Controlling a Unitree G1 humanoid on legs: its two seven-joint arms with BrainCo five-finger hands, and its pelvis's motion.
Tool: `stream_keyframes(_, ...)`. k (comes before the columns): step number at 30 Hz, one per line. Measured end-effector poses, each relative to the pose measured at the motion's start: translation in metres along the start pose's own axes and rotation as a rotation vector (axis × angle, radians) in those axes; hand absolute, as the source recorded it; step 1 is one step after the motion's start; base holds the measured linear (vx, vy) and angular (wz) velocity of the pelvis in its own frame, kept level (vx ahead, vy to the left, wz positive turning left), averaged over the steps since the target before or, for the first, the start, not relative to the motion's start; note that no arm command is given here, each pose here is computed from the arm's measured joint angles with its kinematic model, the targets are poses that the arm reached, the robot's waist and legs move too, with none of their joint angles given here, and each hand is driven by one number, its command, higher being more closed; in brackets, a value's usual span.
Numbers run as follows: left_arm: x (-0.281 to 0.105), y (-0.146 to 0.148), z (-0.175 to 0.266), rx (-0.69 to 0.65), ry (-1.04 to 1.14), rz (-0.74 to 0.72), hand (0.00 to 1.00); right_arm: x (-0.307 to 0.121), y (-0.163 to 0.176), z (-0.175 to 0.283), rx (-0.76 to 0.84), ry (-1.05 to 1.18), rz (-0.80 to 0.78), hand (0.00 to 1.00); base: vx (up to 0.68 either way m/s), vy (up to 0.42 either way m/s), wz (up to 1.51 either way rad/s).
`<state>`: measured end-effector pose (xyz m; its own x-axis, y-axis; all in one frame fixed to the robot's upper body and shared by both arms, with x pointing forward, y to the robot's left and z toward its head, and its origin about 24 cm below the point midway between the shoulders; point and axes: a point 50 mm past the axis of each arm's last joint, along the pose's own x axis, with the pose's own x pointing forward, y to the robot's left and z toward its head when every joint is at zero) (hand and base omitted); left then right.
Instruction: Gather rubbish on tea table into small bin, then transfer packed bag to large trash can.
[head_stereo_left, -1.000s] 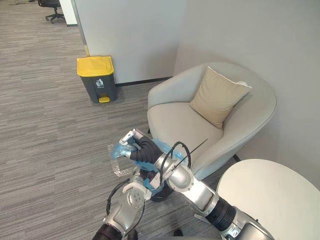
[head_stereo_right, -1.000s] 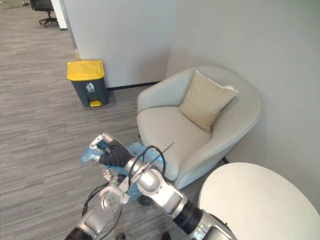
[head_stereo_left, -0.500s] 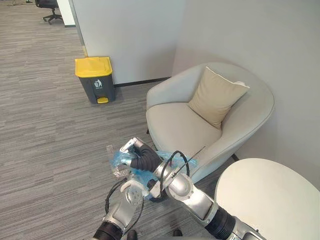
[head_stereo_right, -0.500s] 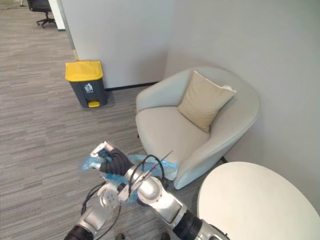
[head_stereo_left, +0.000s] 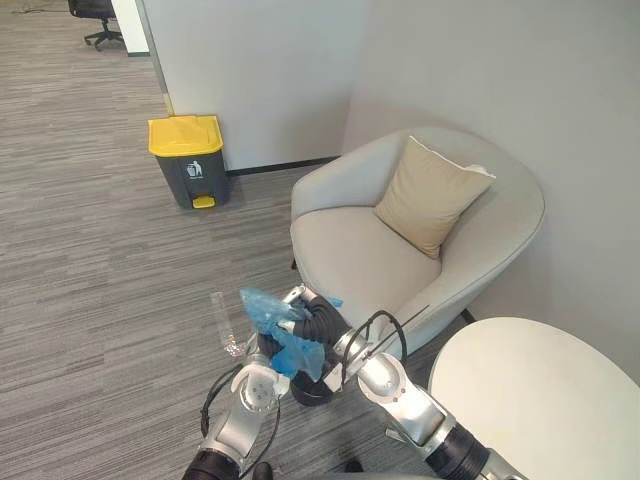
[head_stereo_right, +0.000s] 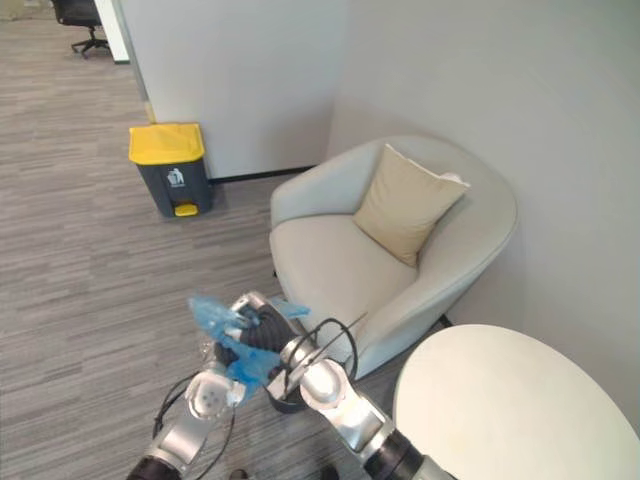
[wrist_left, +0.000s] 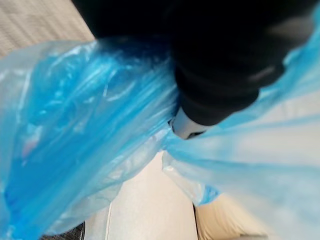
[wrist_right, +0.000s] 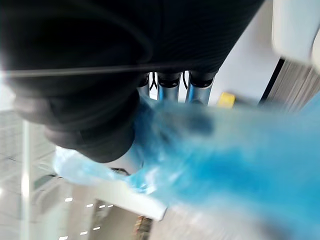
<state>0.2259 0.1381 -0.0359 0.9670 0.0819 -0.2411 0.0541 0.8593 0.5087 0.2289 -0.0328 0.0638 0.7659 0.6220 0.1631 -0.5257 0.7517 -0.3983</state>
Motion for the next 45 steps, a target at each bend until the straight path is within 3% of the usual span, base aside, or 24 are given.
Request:
stream_keyframes(8,-0.006,0.005,-0.013,-0.065,0.064,0.02,1.0,-0.026,-0.032,-0.043,-0.373,0.176,0.005,0.0,0.0,0.0,0.0)
stream_keyframes(14,-0.01,0.003,-0.018,-0.08,0.087,0.015,1.0,-0.035,-0.048,-0.048,-0.429,0.218,-0.098,0.0,0.0,0.001,0.02)
stream_keyframes(22,-0.026,0.009,-0.063,-0.128,0.284,0.048,1.0,-0.079,-0.039,-0.095,-0.143,0.52,-0.339,0.0,0.0,-0.001,0.05)
stream_keyframes(34,-0.075,-0.003,-0.139,-0.293,0.697,0.048,1.0,-0.164,0.0,-0.17,0.241,1.066,-0.429,0.0,0.0,0.001,-0.07)
stream_keyframes(41,-0.094,-0.009,-0.158,-0.354,0.831,0.063,1.0,-0.206,0.02,-0.185,0.35,1.283,-0.481,0.0,-0.02,0.015,-0.28)
stream_keyframes(45,-0.091,-0.014,-0.157,-0.391,0.852,0.069,1.0,-0.208,0.023,-0.185,0.361,1.308,-0.492,0.0,-0.03,0.015,-0.39)
